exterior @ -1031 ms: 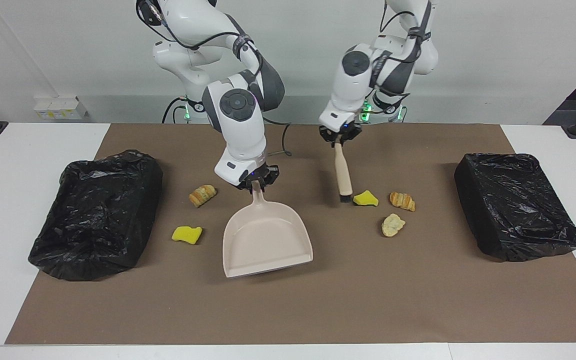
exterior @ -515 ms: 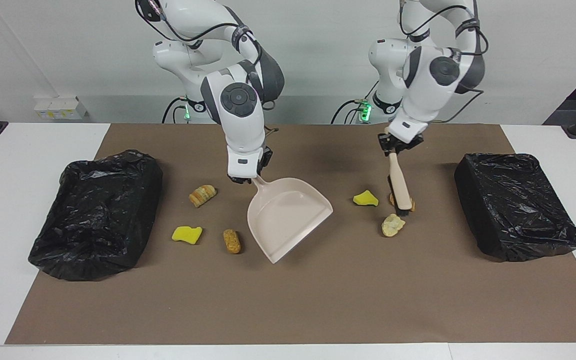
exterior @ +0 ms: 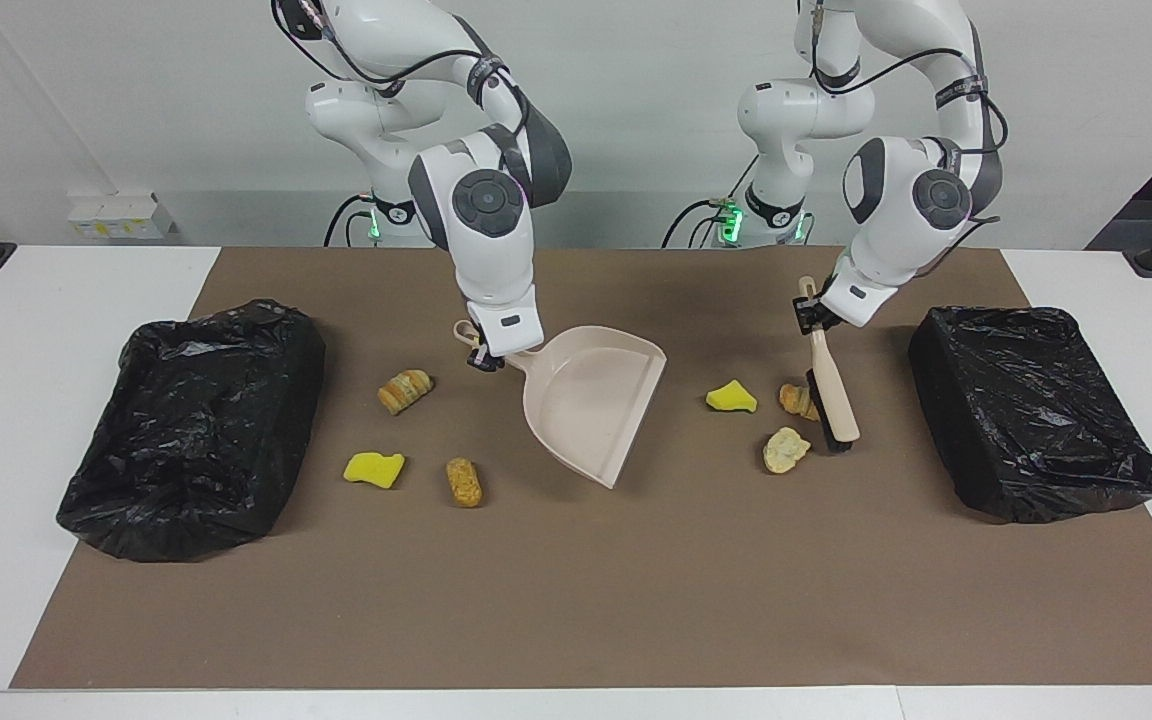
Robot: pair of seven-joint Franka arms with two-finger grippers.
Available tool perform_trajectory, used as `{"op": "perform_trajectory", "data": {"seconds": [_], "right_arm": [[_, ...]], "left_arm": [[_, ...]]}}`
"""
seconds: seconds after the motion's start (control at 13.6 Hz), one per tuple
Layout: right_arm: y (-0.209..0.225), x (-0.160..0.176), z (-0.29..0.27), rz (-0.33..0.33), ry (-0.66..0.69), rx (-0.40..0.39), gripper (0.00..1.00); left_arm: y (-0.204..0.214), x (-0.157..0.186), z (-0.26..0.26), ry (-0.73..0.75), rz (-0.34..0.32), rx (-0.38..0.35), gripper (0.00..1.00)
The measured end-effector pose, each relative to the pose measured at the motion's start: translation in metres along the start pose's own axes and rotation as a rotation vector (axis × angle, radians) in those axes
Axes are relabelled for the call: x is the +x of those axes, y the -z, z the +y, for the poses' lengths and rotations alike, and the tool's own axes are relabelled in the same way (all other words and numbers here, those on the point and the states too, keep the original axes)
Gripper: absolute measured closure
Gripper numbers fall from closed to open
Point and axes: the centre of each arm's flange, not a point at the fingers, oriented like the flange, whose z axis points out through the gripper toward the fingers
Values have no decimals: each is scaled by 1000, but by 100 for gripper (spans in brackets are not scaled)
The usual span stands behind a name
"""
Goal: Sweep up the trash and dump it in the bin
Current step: 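Lift the brush with the left gripper while the right gripper places the dustpan, then sweep bread and sponge pieces toward the dustpan with the left gripper's brush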
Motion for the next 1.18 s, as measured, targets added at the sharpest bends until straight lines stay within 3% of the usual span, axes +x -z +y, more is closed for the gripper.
{"op": "perform_trajectory", "data": {"seconds": [0.29, 0.66, 1.18], "right_arm": [[-30, 7, -18, 4, 130, -27, 69], [-66, 25, -43, -94, 254, -114, 69], [-76, 36, -50, -103, 282, -135, 69]], "left_arm": [[-13, 7, -11, 23, 19, -8, 74], [-35, 2, -4, -44, 54, -3, 74], [-66, -28, 46, -162, -10, -3, 74]]}}
